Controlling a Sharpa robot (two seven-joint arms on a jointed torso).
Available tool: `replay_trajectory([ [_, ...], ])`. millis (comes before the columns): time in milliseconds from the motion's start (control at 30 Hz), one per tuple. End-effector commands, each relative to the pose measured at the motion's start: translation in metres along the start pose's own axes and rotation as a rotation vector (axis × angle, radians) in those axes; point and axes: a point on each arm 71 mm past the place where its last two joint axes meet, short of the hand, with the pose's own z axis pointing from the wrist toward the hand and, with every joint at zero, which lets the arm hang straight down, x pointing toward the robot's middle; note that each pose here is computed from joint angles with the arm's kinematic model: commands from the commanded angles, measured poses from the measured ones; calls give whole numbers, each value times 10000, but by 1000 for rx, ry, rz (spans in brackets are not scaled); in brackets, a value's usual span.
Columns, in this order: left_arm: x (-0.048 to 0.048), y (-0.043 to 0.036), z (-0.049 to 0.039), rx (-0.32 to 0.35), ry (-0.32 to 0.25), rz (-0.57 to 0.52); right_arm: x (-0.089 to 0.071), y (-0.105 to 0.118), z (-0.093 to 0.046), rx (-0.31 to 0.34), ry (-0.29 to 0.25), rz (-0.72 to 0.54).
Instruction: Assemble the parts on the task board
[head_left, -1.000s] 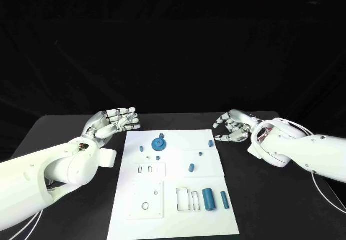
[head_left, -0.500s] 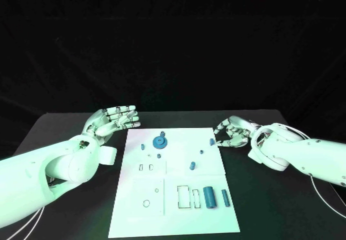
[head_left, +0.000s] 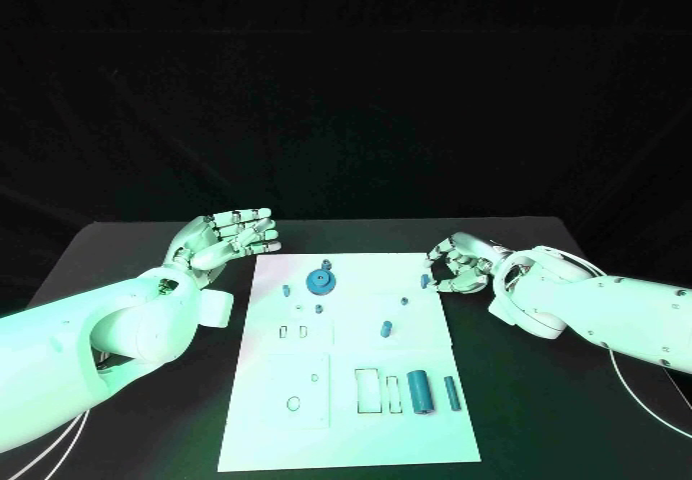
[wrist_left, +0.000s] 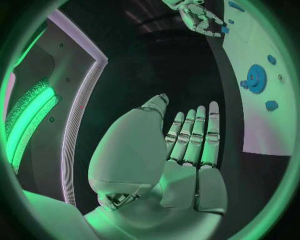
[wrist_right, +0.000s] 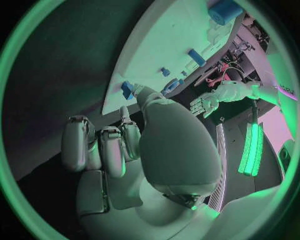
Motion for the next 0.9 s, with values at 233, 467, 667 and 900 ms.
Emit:
replay_trajectory([
  [233,28,-17,0,11,18,-12,63,18,62,-5,15,-3],
  [467,17,-18,-3,10,15,-11,93,28,74,-9,28,-14],
  [667,3,-18,-8,9,11,-9,109,40,77,-13,31,-17],
  [900,-1,-20,-12,8,10,-8,118,50,81,-15,30,-17],
])
